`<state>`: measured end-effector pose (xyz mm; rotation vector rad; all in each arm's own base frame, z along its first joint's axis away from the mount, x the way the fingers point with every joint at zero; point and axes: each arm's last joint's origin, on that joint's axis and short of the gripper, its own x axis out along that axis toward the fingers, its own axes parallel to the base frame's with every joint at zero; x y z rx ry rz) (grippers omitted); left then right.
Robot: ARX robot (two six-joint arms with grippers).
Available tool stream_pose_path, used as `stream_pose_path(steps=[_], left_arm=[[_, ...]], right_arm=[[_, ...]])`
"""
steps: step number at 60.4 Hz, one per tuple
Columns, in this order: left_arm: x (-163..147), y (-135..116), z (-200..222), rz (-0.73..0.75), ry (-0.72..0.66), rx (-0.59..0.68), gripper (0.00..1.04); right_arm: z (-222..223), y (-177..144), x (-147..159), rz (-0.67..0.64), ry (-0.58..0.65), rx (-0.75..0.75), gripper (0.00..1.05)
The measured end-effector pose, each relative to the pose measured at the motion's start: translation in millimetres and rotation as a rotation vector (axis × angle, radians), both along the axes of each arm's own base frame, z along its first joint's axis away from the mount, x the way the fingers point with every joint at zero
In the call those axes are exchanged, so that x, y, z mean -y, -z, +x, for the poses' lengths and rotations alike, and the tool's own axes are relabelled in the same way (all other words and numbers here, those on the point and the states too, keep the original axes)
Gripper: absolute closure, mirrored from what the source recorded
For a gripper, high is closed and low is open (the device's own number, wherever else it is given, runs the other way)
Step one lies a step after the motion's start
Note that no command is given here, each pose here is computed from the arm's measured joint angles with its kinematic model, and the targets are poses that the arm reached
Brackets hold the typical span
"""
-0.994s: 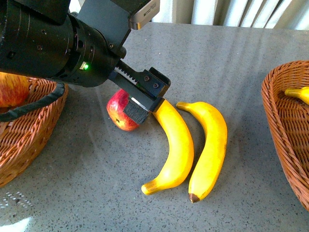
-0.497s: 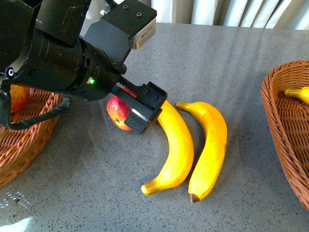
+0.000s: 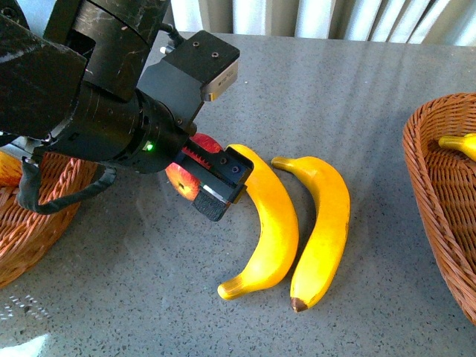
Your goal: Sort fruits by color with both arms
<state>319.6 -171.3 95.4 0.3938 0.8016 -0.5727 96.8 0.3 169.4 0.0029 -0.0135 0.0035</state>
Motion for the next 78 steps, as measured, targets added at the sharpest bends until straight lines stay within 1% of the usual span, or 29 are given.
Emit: stream_pose_path(steps=[14,17,22,24,27,32,36,41,44,49,52,57,62,69,78], left_arm=[[-1,9,4,0.008,-0.023,-0.016,0.09],[-1,9,4,0.010,-0.025,-0.016,0.13],[-1,9,4,0.010,-0.033,-0.011,0.29],[-1,9,4,0.007,-0.036,-0.010,0.33],[-1,9,4,0.005,-0.037,-0.011,0.36],[-2,8,4,0.001,-0.041,-0.010,0.38],[-3,4,2,-0.010,-0.046,-0.007,0.39],[-5,-6,-4,-0.040,-0.052,0.010,0.39],[-9,-21,-9,-0.061,-0.060,0.050,0.39],[-23,-55,-14,-0.085,-0.114,0.160,0.39],[-41,-75,-14,-0.101,-0.172,0.220,0.39],[-64,-89,-9,-0.101,-0.257,0.271,0.39],[-86,-92,-4,-0.089,-0.331,0.277,0.39],[-111,-85,4,-0.070,-0.435,0.266,0.39],[-117,-74,6,-0.069,-0.473,0.262,0.39]], right_arm=[[0,0,0,0.000,0.000,0.000,0.09],[0,0,0,0.000,0.000,0.000,0.09],[0,0,0,0.000,0.000,0.000,0.09],[0,0,0,0.000,0.000,0.000,0.09],[0,0,0,0.000,0.000,0.000,0.09],[0,0,0,0.000,0.000,0.000,0.09],[0,0,0,0.000,0.000,0.000,0.09],[0,0,0,0.000,0.000,0.000,0.09],[0,0,0,0.000,0.000,0.000,0.09],[0,0,0,0.000,0.000,0.000,0.09],[0,0,0,0.000,0.000,0.000,0.09],[0,0,0,0.000,0.000,0.000,0.09],[0,0,0,0.000,0.000,0.000,0.09],[0,0,0,0.000,0.000,0.000,0.09],[0,0,0,0.000,0.000,0.000,0.09]])
